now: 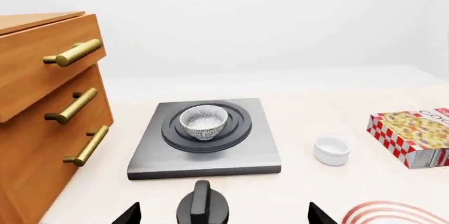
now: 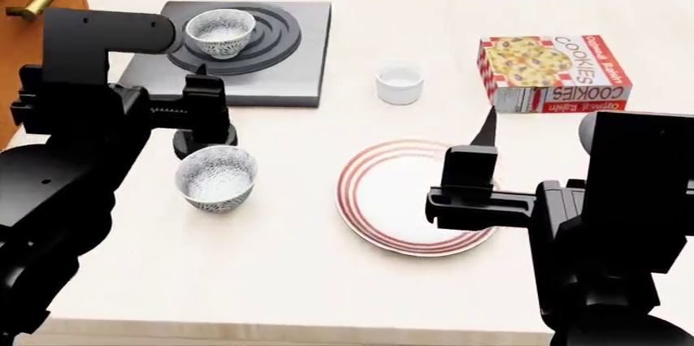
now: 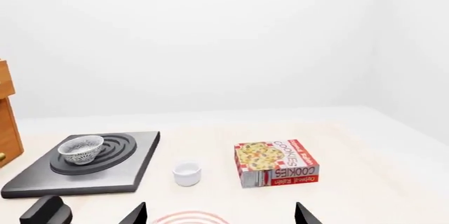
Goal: Pick the akita bowl on the stove and place it on the plate.
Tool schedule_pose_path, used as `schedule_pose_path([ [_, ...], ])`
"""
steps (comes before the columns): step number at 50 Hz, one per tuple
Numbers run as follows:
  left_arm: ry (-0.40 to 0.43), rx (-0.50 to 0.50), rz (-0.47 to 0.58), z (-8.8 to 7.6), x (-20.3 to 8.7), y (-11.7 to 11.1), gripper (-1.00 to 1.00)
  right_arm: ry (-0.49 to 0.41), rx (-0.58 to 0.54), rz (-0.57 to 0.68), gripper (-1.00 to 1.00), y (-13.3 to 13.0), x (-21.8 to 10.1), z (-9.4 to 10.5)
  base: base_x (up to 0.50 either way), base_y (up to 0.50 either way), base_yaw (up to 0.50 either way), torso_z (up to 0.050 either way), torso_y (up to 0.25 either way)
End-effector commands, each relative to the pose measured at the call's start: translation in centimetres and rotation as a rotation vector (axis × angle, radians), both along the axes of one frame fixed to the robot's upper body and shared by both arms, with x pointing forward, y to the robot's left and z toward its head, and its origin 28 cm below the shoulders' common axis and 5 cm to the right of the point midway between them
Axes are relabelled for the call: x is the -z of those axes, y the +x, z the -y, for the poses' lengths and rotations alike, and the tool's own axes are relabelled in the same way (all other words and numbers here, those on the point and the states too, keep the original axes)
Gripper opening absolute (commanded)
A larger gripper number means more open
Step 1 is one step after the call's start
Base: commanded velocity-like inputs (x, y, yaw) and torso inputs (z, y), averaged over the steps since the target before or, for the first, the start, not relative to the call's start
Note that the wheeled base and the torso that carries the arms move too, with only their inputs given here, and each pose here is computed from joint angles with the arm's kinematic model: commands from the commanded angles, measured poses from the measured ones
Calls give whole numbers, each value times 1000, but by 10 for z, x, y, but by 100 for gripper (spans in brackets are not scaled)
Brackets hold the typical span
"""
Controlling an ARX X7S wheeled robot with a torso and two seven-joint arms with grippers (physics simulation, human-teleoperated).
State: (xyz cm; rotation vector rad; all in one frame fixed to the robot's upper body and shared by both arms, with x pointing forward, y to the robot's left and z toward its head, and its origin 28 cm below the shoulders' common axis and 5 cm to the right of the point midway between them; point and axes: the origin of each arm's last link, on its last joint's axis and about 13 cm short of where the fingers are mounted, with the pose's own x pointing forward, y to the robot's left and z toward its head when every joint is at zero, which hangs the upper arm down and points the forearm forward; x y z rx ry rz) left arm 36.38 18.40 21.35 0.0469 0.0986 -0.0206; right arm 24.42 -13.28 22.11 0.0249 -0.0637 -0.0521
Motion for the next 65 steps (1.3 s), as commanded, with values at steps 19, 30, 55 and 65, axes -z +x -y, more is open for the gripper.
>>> schedule_pose_path([
  [19, 11, 9, 1, 0, -3, 0, 100, -2, 1, -1, 100, 0, 0, 0, -10, -358, 0, 0, 0],
  [30, 17, 8, -1, 0, -2, 1, 100, 2, 3, 2, 100, 0, -1, 0, -7, -152, 0, 0, 0],
  [55, 23, 7, 0, -2, 0, 2, 100, -5, 2, 7, 100, 0, 0, 0, 61, 0, 0, 0, 0],
  [65, 25, 6, -2, -2, -1, 1, 100, -6, 1, 5, 100, 0, -1, 0, 232, 0, 0, 0, 0],
])
